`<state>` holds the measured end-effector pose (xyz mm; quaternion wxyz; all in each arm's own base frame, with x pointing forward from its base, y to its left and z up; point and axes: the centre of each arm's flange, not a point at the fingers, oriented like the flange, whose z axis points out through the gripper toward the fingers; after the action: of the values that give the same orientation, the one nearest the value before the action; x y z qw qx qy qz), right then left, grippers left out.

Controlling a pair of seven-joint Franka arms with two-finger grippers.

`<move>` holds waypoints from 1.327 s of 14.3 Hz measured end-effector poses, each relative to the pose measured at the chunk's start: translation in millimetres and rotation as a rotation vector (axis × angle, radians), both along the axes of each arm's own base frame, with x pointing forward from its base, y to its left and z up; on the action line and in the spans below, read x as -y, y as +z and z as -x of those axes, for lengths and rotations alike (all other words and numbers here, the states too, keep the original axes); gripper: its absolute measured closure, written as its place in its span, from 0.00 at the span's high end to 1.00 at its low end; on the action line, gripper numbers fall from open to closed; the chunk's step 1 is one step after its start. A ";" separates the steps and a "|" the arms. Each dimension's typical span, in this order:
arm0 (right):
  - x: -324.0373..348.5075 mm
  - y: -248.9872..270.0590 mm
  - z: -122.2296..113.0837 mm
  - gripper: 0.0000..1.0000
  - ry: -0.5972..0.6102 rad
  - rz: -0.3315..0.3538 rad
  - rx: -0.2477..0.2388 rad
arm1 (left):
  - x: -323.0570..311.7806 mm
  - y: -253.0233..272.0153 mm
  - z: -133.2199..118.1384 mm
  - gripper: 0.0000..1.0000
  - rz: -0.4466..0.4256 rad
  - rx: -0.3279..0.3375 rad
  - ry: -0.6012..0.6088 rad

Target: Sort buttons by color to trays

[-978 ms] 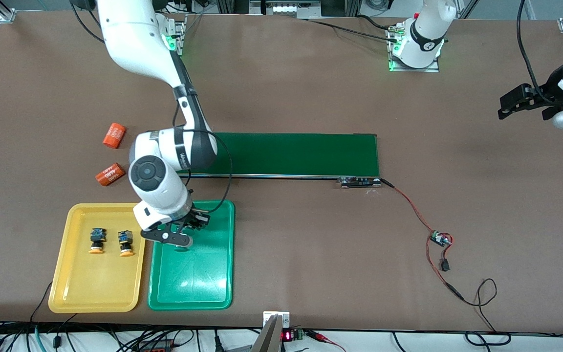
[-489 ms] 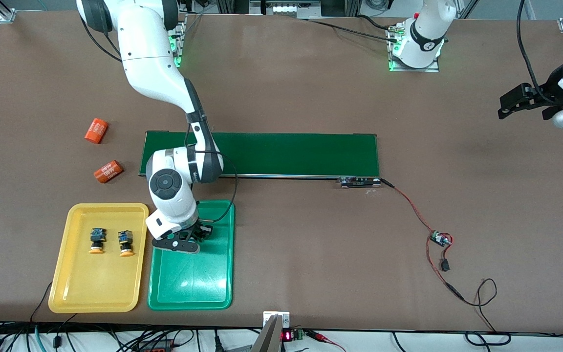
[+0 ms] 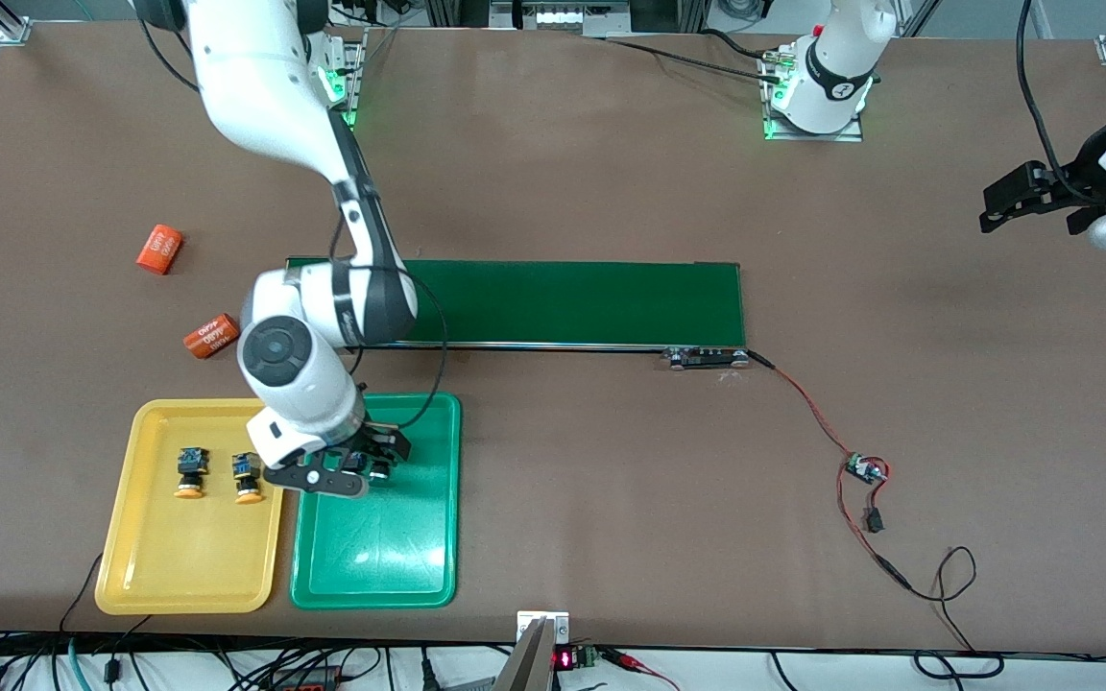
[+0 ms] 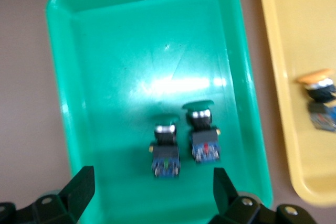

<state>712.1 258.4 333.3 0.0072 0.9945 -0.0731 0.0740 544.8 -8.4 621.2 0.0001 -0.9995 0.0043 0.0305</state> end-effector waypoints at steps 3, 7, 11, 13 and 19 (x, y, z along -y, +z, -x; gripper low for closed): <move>28.9 65.1 10.1 1.00 -0.009 -0.008 -0.058 | 0.0 -0.1 0.5 1.00 0.000 -0.004 0.000; 102.9 132.7 9.4 1.00 0.047 0.008 -0.040 | 0.0 0.1 0.7 1.00 0.000 -0.006 0.000; 206.5 167.2 17.8 1.00 0.090 -0.017 -0.109 | 0.0 0.1 0.9 1.00 0.000 -0.007 0.000; 224.8 176.0 25.7 1.00 0.104 -0.003 -0.141 | 0.0 0.1 0.9 1.00 0.000 -0.007 0.000; 261.4 190.6 57.3 1.00 0.177 0.011 -0.196 | -0.1 -0.1 1.2 1.00 0.000 -0.009 0.000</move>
<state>654.9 -3.1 523.9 0.0131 0.9995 0.0162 -0.0226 543.6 -8.3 621.1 0.0002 -0.9994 0.0043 0.0351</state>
